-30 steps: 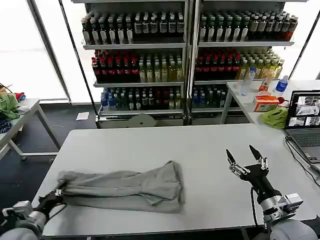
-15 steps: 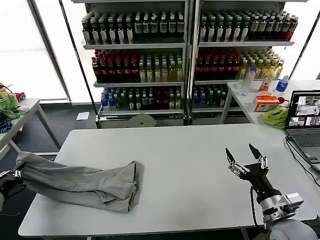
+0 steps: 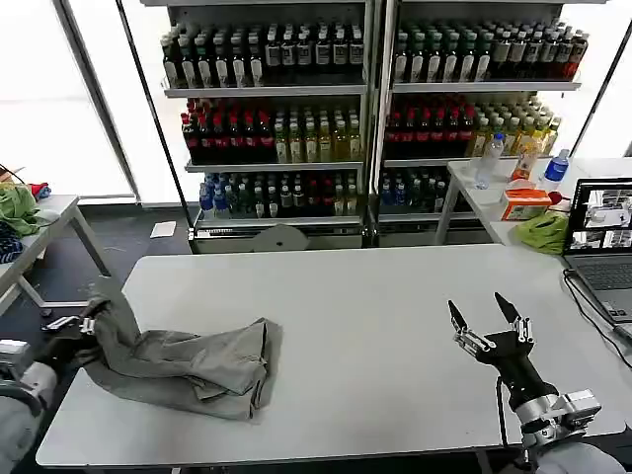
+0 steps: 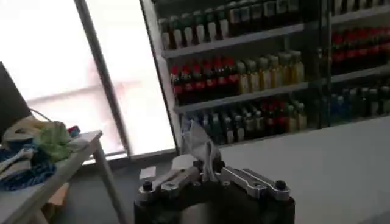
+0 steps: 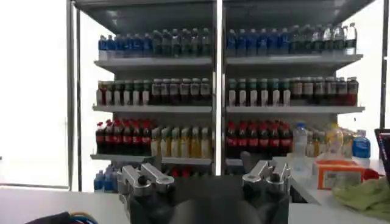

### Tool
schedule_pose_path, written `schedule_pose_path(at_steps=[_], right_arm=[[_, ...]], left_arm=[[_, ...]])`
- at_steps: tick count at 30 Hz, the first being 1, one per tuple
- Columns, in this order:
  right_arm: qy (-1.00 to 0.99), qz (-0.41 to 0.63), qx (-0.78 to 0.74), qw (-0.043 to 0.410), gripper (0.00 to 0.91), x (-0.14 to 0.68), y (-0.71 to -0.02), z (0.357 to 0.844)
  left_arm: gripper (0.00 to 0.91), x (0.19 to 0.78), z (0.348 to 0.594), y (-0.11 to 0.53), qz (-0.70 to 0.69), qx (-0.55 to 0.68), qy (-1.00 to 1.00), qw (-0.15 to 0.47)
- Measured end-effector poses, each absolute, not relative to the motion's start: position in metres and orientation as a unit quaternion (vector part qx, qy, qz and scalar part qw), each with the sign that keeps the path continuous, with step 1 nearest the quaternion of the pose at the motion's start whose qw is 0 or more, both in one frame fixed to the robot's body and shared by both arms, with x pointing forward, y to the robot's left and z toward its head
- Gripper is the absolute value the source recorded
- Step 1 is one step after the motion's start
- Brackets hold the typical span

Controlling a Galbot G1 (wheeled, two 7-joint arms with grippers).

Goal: Fold and organize the clothes.

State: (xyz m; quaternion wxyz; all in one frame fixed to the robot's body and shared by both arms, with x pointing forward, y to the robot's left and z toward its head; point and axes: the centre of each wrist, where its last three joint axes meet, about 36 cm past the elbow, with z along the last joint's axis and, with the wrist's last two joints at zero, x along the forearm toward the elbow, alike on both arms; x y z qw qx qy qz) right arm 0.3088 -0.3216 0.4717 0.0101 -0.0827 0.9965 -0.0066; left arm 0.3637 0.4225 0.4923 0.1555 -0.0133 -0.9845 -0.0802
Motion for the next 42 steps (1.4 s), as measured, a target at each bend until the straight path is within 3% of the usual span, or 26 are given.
schedule_pose_path(at_steps=[12,25,26,27,34,42], right_arm=[[0.997,-0.003,-0.072,-0.004,0.907,0.298,-0.323,0.464],[0.997,-0.002,-0.07,-0.012,0.907,0.292,-0.321,0.459],[0.998,-0.001,-0.069,-0.012,0.907,0.291,-0.321,0.458],[0.998,-0.001,-0.068,-0.013,0.907,0.291,-0.321,0.458],[0.998,0.002,-0.066,-0.017,0.907,0.286,-0.32,0.454],[0.998,0.009,-0.064,-0.021,0.907,0.283,-0.317,0.449]], left_arm=[[0.0,0.356,0.467,0.337,-0.033,-0.093,-0.979,0.181],[0.01,0.343,0.449,0.294,-0.015,-0.148,-0.966,0.211],[0.625,0.343,0.447,0.291,-0.014,-0.153,-0.965,0.214],[0.907,0.342,0.445,0.289,-0.013,-0.157,-0.963,0.217],[0.907,0.343,0.435,0.277,0.0,-0.177,-0.957,0.23],[0.907,0.348,0.447,0.272,0.025,-0.181,-0.96,0.211]])
